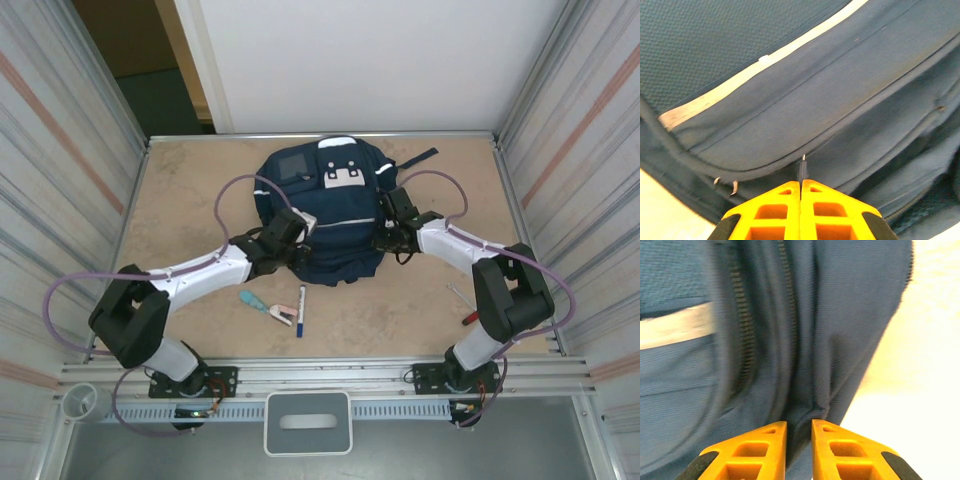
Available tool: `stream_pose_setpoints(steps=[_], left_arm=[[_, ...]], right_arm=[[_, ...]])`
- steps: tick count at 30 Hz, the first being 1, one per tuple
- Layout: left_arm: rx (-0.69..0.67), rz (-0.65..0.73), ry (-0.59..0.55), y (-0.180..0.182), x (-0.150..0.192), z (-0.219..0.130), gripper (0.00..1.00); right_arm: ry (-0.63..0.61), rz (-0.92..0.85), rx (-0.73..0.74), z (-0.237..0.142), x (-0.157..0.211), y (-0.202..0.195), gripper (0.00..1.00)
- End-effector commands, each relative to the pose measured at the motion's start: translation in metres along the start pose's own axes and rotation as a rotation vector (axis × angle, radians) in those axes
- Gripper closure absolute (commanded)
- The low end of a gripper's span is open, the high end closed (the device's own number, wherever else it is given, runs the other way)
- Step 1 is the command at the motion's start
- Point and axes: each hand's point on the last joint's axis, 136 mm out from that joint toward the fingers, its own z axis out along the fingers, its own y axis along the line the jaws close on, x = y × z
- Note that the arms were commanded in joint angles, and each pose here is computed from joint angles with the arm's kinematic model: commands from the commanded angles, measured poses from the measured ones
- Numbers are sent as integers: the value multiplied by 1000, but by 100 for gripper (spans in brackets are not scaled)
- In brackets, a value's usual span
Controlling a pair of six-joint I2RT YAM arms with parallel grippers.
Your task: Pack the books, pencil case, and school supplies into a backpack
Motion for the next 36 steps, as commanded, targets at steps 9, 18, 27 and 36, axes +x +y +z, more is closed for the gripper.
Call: stream_pose_setpoints(steps=[9,18,27,36], left_arm=[[-48,-30,13,26,13,-13,100],[-17,-37,-6,21,10,-16,100],[-56,-39,-7,28,14,-17,100],[-228,-22,60,69,31,-15,100]], right_arm=[[-28,40,-136,-34,-2,12,55],[43,160,-297,-11,23,47,36],[36,164,-217,12,25,33,65],[-21,99,-220,-16,5,9,100]])
